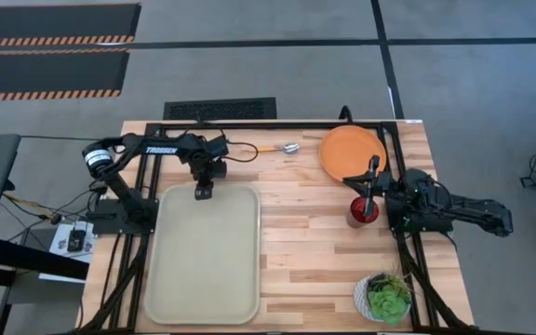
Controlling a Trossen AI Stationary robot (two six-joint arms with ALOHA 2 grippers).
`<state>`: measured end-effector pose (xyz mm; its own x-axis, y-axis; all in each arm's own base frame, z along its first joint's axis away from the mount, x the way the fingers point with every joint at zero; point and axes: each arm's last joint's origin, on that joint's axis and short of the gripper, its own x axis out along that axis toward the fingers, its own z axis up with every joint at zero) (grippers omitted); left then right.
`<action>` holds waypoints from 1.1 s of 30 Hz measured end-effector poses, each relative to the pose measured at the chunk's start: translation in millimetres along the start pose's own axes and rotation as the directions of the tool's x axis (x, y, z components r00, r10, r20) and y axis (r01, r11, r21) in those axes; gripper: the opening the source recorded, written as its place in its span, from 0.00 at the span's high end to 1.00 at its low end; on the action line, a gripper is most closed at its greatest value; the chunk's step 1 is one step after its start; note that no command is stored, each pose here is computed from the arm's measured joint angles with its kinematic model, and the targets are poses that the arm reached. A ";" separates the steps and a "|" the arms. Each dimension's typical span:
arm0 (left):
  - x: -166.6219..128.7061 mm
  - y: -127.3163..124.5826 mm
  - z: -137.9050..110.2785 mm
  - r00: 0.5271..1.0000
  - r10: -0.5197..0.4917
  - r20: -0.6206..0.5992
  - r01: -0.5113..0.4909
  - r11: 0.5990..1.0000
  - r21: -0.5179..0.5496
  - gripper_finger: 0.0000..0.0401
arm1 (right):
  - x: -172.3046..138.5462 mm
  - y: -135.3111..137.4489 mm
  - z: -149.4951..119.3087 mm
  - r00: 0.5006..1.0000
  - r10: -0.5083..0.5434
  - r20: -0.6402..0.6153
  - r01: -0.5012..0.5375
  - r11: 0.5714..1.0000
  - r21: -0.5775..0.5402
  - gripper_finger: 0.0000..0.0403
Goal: Pick and place plate/cup/fork/spoon on tray
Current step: Move the gray serving tray to the center of the table
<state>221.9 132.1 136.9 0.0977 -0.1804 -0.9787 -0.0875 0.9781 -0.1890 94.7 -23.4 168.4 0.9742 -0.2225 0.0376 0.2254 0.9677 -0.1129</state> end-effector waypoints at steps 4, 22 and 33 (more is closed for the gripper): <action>0.6 -2.4 -1.9 0.998 -0.070 0.002 0.070 0.997 0.031 0.93 | 0.0 0.0 0.0 1.000 0.000 0.000 0.000 1.000 0.000 0.86; -26.7 41.7 -11.8 0.979 -0.127 0.159 0.168 0.946 -0.276 0.94 | 0.0 0.0 0.0 1.000 0.000 0.000 0.000 1.000 0.000 0.86; -27.9 45.5 -25.9 0.958 -0.071 0.278 0.224 0.788 -0.573 0.95 | 0.0 0.0 0.0 1.000 0.000 0.000 0.000 1.000 0.000 0.86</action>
<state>189.5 178.9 153.5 0.3754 -0.2129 -0.9021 -0.6152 0.6707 -0.4143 94.7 -23.4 168.3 0.9743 -0.2223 0.0373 0.2251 0.9678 -0.1131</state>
